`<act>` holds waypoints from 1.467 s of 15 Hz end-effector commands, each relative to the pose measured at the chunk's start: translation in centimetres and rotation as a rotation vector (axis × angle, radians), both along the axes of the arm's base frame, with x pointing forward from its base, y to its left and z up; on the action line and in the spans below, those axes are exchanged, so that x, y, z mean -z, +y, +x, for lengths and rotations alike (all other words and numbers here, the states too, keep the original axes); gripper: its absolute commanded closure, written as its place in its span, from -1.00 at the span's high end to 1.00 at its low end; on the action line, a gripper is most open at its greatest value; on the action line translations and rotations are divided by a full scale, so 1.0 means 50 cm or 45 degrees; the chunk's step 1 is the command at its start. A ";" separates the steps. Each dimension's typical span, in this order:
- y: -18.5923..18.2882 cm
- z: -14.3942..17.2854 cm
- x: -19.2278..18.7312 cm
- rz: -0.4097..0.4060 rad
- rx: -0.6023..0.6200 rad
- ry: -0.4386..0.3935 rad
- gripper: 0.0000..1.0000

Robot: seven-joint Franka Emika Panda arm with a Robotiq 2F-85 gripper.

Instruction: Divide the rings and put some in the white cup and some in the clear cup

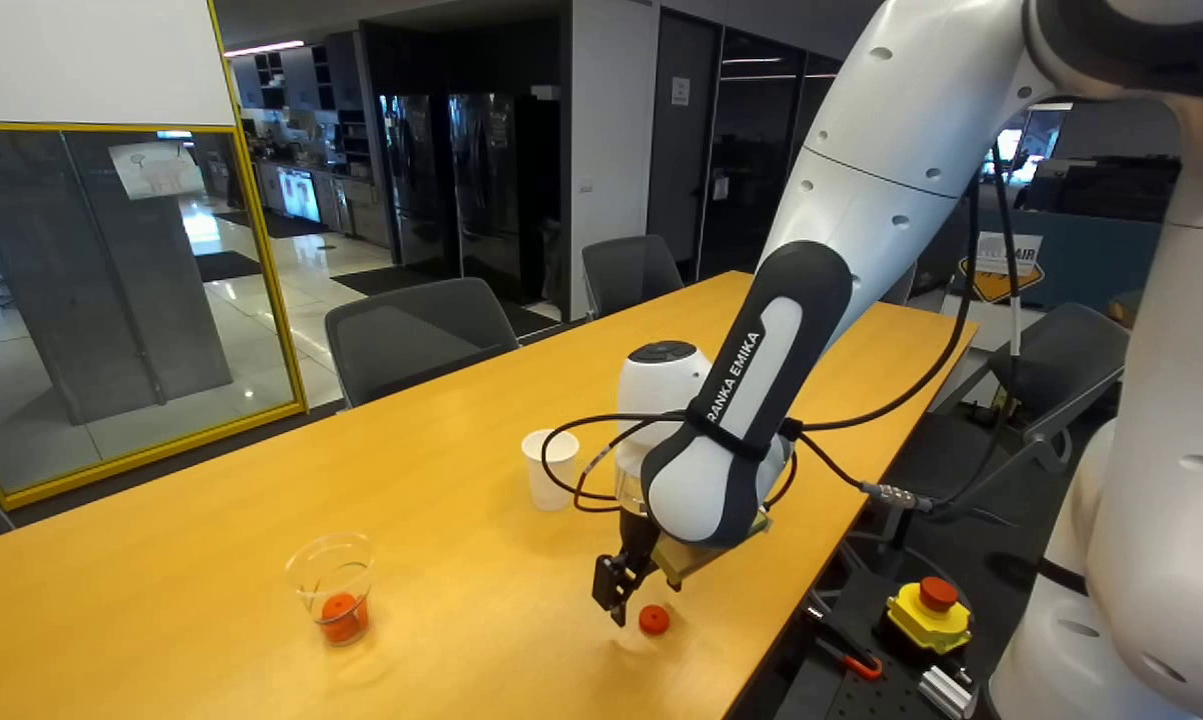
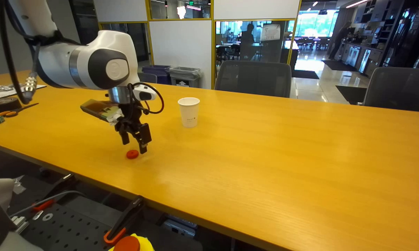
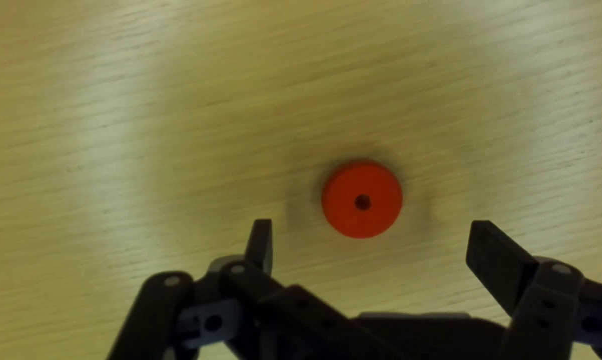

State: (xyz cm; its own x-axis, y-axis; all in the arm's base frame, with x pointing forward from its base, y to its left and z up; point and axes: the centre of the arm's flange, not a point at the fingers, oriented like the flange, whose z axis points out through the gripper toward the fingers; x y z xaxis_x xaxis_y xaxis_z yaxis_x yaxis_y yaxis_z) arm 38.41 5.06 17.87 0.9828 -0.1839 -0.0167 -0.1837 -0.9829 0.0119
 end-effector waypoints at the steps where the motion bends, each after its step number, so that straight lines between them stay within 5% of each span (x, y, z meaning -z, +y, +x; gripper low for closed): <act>1: -0.018 -0.018 0.009 0.017 0.014 -0.016 1.00; 15: -0.023 -0.028 0.027 0.037 0.038 0.024 1.00; 16: -0.023 -0.029 0.027 0.036 0.038 0.023 0.50; 17: -0.023 -0.029 0.027 0.035 0.037 0.023 0.49; 22: -0.023 -0.025 0.019 0.031 0.034 0.019 -0.27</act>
